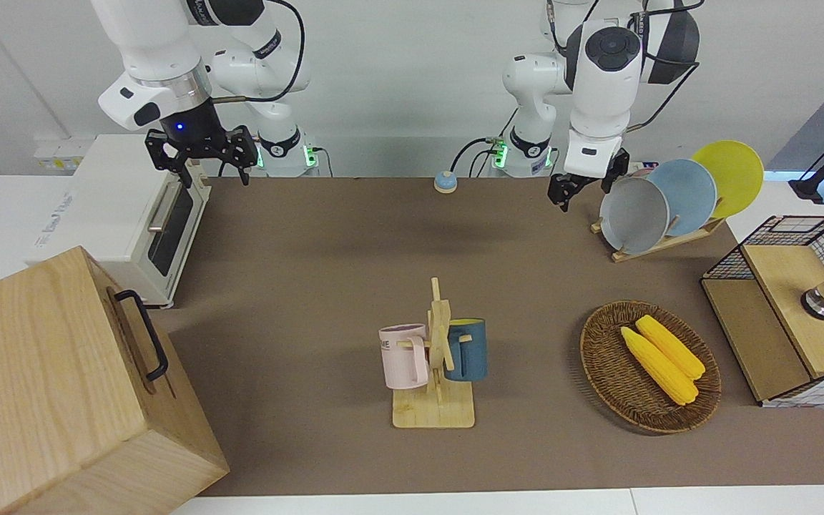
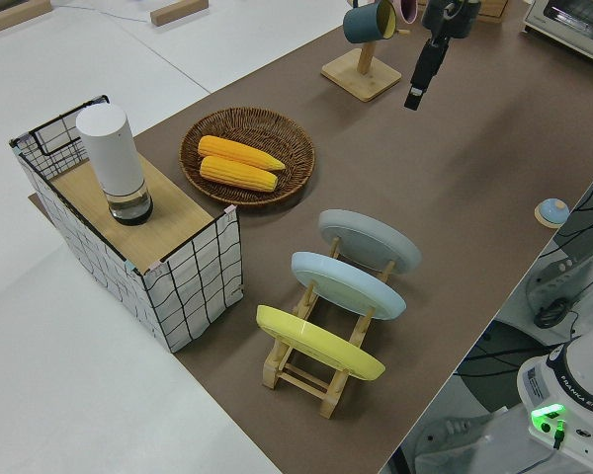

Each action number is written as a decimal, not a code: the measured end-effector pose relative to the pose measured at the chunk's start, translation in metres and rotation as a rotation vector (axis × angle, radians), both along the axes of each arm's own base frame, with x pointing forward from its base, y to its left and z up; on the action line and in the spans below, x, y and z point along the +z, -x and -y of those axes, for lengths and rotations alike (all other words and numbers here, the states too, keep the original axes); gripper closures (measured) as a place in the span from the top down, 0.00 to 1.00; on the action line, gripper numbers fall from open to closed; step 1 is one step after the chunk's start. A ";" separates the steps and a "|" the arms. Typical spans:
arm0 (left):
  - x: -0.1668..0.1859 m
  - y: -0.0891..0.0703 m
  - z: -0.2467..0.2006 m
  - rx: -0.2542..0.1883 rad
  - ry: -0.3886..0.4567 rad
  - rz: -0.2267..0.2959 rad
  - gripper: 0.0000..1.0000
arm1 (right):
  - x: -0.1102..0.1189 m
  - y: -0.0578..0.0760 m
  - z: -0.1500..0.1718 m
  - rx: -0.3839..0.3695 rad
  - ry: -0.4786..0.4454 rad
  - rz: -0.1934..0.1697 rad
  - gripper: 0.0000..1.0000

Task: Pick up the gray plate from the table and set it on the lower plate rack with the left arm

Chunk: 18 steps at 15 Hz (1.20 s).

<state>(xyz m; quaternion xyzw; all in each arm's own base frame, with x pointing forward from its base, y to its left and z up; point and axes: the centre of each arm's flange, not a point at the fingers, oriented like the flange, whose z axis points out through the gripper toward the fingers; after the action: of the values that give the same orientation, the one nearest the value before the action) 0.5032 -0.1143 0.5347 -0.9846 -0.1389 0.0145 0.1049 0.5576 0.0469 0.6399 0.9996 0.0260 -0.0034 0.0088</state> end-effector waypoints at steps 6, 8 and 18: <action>0.019 -0.002 0.013 -0.182 0.159 -0.017 1.00 | 0.000 0.000 0.000 0.000 0.000 0.000 0.99; 0.022 -0.003 0.014 -0.207 0.170 -0.009 1.00 | 0.000 0.000 0.000 0.000 0.000 0.000 0.99; 0.035 -0.018 0.014 -0.398 0.216 0.100 1.00 | 0.000 0.000 0.000 0.000 0.000 0.000 0.99</action>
<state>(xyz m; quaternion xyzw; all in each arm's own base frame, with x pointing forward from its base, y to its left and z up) 0.5216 -0.1287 0.5698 -0.9976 0.0551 -0.0407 -0.0073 0.5576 0.0469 0.6399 0.9996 0.0260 -0.0034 0.0088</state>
